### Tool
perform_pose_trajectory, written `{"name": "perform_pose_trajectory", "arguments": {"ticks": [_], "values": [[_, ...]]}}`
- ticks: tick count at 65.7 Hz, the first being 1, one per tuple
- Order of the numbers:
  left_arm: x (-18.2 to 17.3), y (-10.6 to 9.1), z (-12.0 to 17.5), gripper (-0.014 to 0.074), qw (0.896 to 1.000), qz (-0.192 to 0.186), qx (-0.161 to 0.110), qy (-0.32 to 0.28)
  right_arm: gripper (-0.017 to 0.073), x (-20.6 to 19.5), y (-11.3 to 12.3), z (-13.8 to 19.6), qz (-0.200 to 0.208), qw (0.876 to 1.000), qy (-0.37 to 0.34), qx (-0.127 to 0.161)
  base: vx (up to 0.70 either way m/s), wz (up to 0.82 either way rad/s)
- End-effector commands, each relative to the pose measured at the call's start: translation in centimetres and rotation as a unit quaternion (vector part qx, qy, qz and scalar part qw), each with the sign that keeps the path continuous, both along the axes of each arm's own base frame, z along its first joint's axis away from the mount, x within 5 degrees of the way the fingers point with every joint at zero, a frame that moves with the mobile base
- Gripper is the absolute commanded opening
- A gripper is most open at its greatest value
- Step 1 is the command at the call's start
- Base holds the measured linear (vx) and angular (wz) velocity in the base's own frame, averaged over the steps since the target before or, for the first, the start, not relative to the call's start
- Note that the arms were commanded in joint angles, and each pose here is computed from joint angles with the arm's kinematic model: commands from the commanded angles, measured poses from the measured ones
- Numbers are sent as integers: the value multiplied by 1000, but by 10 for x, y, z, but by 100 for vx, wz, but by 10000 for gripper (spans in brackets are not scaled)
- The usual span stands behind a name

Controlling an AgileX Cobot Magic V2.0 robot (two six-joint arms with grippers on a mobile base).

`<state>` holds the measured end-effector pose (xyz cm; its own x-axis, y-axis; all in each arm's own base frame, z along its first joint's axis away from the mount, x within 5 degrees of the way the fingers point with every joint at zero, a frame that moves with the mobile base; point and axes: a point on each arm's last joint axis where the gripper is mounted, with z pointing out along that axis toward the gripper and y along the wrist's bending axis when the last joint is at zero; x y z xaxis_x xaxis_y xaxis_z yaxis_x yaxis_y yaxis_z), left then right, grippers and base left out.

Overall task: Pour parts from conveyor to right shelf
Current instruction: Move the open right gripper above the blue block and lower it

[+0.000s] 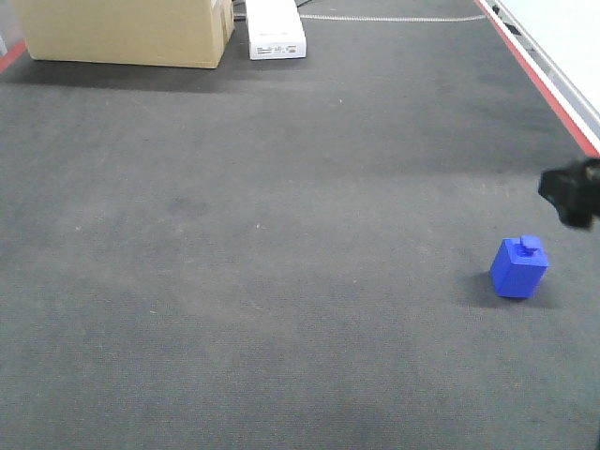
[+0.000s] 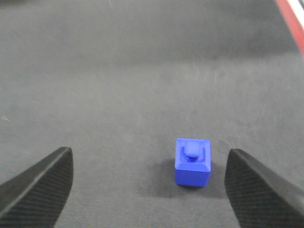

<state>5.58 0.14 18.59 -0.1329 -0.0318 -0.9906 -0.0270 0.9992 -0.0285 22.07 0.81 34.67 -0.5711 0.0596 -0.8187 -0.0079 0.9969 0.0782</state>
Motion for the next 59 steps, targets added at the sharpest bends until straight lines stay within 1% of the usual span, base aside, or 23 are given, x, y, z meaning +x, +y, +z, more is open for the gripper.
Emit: {"name": "perform_pose_trajectory", "arguments": {"ticks": [1,8,16,21,30,37,43,48,55,59], "values": [[-1,0,14,-6,998,-3,-7,-54,604,27,-3,21,-9,1000,-1,-14,0,0],[-1,0,14,-6,998,-3,-7,-54,601,59,-6,23,-11,997,70,-36,0,0],[-1,0,14,-6,998,-3,-7,-54,597,90,-6,22,-5,984,172,-49,0,0],[-1,0,14,-6,998,-3,-7,-54,594,112,-6,21,7,975,214,-59,0,0],[-1,0,14,-6,998,-3,-7,-54,594,147,-6,21,14,969,239,-67,0,0],[-1,0,14,-6,998,-3,-7,-54,594,167,-14,19,0,963,260,-76,0,0],[-1,0,14,-6,998,-3,-7,-54,594,176,-26,17,-8,964,258,-57,0,0],[-1,0,14,-6,998,-3,-7,-54,594,177,-34,13,-2,964,263,-38,0,0],[-1,0,14,-6,998,-3,-7,-54,594,179,-45,9,4,963,266,-31,0,0],[-1,0,14,-6,998,-3,-7,-54,594,179,-45,9,8,963,266,-32,0,0]]}}
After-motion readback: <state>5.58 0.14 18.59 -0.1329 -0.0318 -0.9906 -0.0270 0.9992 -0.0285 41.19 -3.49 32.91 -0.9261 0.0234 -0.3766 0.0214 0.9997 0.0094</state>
